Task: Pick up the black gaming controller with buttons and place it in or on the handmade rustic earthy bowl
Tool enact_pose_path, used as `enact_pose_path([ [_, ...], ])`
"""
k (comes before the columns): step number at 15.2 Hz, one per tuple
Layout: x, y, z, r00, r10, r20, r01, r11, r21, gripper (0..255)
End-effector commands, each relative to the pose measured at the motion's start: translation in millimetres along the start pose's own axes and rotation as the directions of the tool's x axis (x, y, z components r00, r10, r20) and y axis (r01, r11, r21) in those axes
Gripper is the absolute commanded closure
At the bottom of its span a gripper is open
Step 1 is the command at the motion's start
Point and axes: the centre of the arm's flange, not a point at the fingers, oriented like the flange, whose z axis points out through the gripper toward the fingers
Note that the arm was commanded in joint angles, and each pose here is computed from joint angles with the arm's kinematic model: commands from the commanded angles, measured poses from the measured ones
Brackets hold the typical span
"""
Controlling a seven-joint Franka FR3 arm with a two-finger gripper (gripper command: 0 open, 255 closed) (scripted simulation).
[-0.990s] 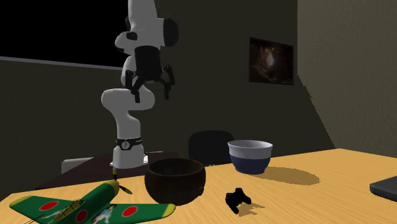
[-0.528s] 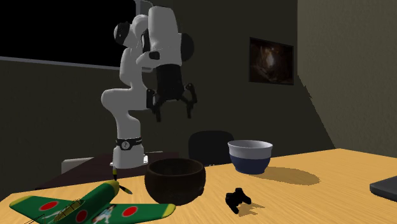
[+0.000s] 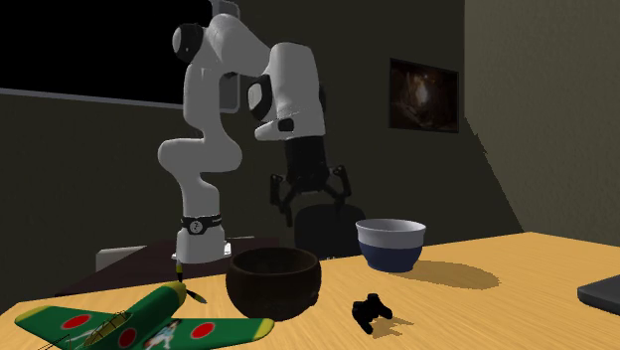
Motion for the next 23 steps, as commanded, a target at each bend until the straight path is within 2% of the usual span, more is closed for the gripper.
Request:
enact_pose_path([
  [1, 5, -17, 18, 1.0, 0.01, 0.001, -0.01, 1.0, 0.004, 0],
  [10, 20, -96, 103, 0.999, 0.049, 0.006, -0.049, 0.999, 0.014, 0],
  [18, 20, -98, 144, 0.999, 0.049, 0.006, -0.049, 0.999, 0.014, 0],
  [23, 20, -98, 144, 0.999, 0.049, 0.006, -0.049, 0.999, 0.014, 0],
])
